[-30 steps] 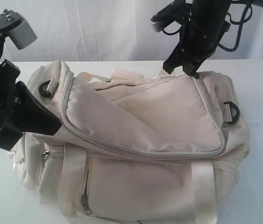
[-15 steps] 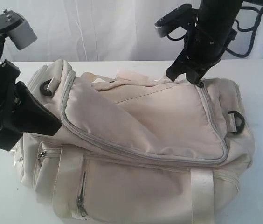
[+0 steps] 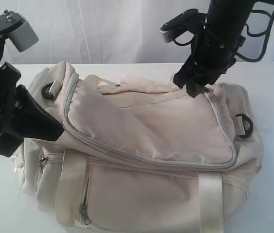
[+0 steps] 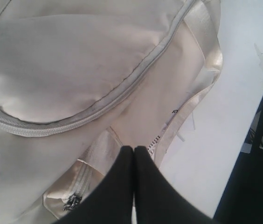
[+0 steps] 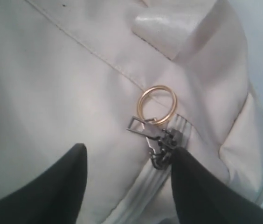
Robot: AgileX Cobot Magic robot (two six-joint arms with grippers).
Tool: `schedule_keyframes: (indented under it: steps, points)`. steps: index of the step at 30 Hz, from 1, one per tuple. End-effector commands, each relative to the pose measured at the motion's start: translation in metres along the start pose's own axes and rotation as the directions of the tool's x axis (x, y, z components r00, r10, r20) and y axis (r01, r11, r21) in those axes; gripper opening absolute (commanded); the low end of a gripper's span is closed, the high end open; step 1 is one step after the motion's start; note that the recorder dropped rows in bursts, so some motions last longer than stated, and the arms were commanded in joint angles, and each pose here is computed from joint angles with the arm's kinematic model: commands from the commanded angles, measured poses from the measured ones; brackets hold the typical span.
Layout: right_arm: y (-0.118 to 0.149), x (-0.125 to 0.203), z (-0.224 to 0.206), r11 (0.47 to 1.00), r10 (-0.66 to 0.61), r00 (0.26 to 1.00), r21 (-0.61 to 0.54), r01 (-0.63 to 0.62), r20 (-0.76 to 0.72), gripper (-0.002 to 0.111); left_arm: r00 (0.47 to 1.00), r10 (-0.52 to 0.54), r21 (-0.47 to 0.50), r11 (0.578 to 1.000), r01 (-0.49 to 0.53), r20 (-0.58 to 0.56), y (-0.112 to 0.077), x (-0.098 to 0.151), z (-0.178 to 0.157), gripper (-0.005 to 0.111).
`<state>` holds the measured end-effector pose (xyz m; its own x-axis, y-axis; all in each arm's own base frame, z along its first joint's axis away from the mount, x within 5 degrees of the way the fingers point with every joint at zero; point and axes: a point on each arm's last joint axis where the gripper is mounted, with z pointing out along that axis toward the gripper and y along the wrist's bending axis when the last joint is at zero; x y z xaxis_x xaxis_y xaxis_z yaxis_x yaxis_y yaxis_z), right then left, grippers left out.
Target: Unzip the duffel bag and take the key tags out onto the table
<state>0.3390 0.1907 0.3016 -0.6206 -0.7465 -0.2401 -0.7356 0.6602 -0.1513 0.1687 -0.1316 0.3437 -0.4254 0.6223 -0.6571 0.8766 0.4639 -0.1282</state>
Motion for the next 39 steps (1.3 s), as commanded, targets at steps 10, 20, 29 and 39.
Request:
schedule_keyframes:
  steps: [10, 20, 29, 39]
  points:
    - [-0.010, -0.013, 0.024, 0.993, -0.059, 0.997, 0.102, 0.053, 0.057, 0.052, 1.000, -0.008, 0.022, 1.000, 0.008, 0.004, -0.003, 0.001, 0.001, 0.000]
    - [-0.008, -0.022, 0.052, 0.997, -0.047, 0.996, 0.070, 0.042, 0.077, 0.049, 1.000, -0.008, 0.022, 1.000, 0.008, 0.004, -0.003, 0.001, 0.001, 0.000]
    - [-0.005, -0.018, 0.056, 0.999, -0.037, 0.999, 0.037, 0.036, 0.025, 0.030, 1.000, -0.008, 0.022, 1.000, 0.008, 0.004, -0.003, 0.001, 0.001, 0.000]
    - [-0.004, -0.014, 0.056, 0.999, -0.034, 0.999, 0.018, 0.035, -0.023, 0.030, 1.000, -0.008, 0.022, 1.000, 0.008, 0.004, -0.003, 0.001, 0.001, 0.000]
